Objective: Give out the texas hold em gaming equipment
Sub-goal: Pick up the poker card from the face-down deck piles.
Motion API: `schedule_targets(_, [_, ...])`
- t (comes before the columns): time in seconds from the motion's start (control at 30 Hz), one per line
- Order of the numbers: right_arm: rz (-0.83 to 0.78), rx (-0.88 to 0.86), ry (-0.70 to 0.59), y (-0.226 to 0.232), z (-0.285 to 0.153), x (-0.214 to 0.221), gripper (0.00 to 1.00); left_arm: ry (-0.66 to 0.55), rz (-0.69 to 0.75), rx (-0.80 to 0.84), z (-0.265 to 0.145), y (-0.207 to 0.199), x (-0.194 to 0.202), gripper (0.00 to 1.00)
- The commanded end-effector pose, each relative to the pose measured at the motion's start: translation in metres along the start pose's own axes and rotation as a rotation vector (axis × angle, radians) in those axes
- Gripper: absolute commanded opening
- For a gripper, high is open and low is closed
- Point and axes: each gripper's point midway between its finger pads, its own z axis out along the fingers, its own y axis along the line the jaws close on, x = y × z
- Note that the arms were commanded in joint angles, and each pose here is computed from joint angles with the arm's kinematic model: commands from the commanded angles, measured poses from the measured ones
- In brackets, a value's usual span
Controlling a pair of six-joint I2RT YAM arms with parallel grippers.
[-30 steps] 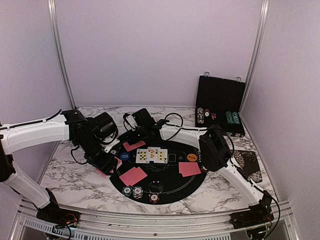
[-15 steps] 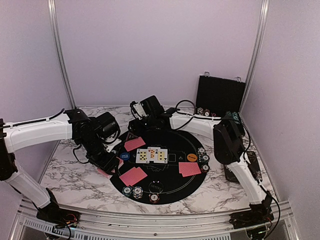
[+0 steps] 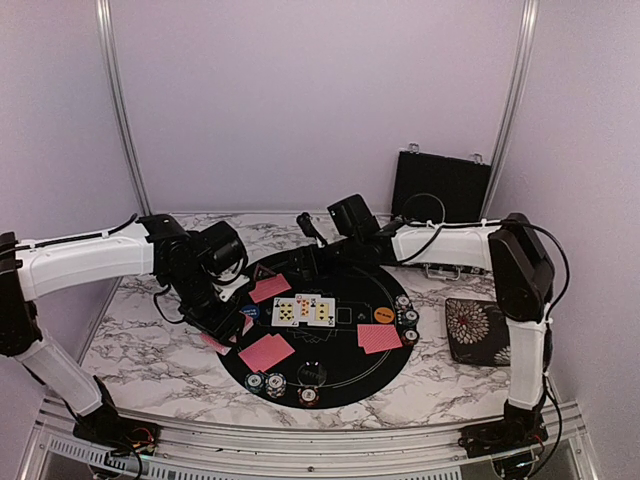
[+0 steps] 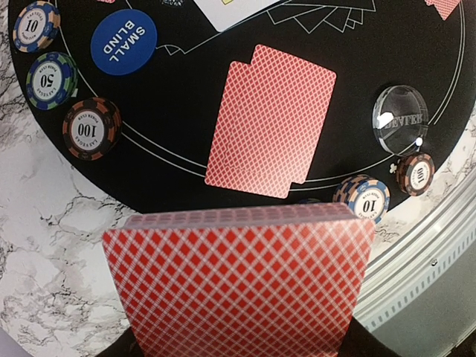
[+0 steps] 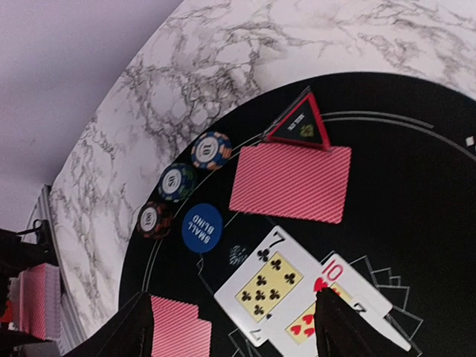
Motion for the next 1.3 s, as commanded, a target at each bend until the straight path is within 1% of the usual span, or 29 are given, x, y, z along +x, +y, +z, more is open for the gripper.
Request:
schedule_targets(0.0, [0.100, -0.295, 0.010, 0.050, -0.026, 0.011, 0.70, -0.010, 0.041, 0.003, -0.003, -0.007, -0.008, 0.51])
schedule_targets(0.17, [0.205, -0.487, 0.071, 0.075, -0.041, 0.043, 0.69, -0.008, 0.070, 0.000, -0.001, -0.016, -0.010, 0.51])
schedule_targets(0.37, [0.260, -0.573, 0.137, 0.098, -0.043, 0.066, 0.69, -0.015, 0.102, 0.002, -0.002, -0.026, -0.015, 0.51])
schedule_targets(0.47, [0.296, -0.620, 0.149, 0.108, -0.042, 0.071, 0.69, -0.016, 0.115, 0.003, -0.002, -0.030, -0.017, 0.51])
schedule_targets(0.73, [0.356, -0.651, 0.184, 0.115, -0.032, 0.078, 0.67, -0.026, 0.135, 0.009, -0.004, -0.037, -0.021, 0.51])
schedule_targets(0.97, [0.374, -0.673, 0.216, 0.123, -0.022, 0.084, 0.64, -0.034, 0.139, 0.010, -0.006, -0.038, -0.023, 0.51])
schedule_targets(1.27, [0.387, -0.729, 0.226, 0.139, -0.018, 0.081, 0.62, -0.035, 0.143, 0.010, -0.006, -0.039, -0.022, 0.51])
